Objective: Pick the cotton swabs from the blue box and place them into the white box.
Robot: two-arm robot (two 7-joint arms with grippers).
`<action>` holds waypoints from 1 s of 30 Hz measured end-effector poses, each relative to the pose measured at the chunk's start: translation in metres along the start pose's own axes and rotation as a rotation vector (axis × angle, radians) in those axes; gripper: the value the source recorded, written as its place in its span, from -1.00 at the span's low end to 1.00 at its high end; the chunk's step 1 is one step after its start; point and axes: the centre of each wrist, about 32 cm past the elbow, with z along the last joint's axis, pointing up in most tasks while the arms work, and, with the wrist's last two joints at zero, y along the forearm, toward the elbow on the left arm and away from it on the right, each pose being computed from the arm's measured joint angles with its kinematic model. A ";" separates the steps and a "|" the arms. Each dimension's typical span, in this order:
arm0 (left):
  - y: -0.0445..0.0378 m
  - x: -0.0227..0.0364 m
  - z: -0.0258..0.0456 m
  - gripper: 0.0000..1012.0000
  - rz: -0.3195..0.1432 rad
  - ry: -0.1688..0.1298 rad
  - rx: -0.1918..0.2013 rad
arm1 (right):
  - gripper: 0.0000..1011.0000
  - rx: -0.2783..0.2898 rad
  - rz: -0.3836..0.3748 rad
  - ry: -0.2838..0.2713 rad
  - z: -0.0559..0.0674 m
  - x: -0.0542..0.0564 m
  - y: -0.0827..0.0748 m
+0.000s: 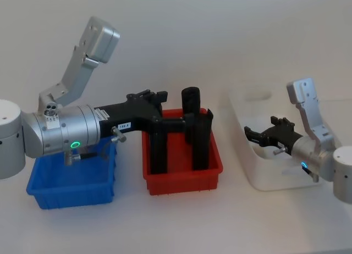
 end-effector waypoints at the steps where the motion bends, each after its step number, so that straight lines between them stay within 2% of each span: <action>1: 0.0000 0.0000 0.0000 0.98 0.000 0.000 0.000 | 0.89 0.000 0.000 0.000 0.000 0.000 0.000; 4: 0.0000 0.0000 0.0000 0.98 0.000 0.000 0.000 | 0.98 0.002 0.003 0.000 0.000 0.000 0.001; 17: 0.0000 0.0000 0.0000 0.98 0.000 0.000 0.000 | 0.98 0.026 0.009 0.005 0.002 0.001 0.000; 23: 0.0000 0.0000 0.0000 0.98 0.000 0.000 0.000 | 0.98 0.056 0.007 0.011 0.004 0.002 -0.003; 30: 0.0000 0.0000 0.0000 0.98 0.000 0.000 0.000 | 0.98 0.116 -0.009 0.021 0.011 0.004 -0.012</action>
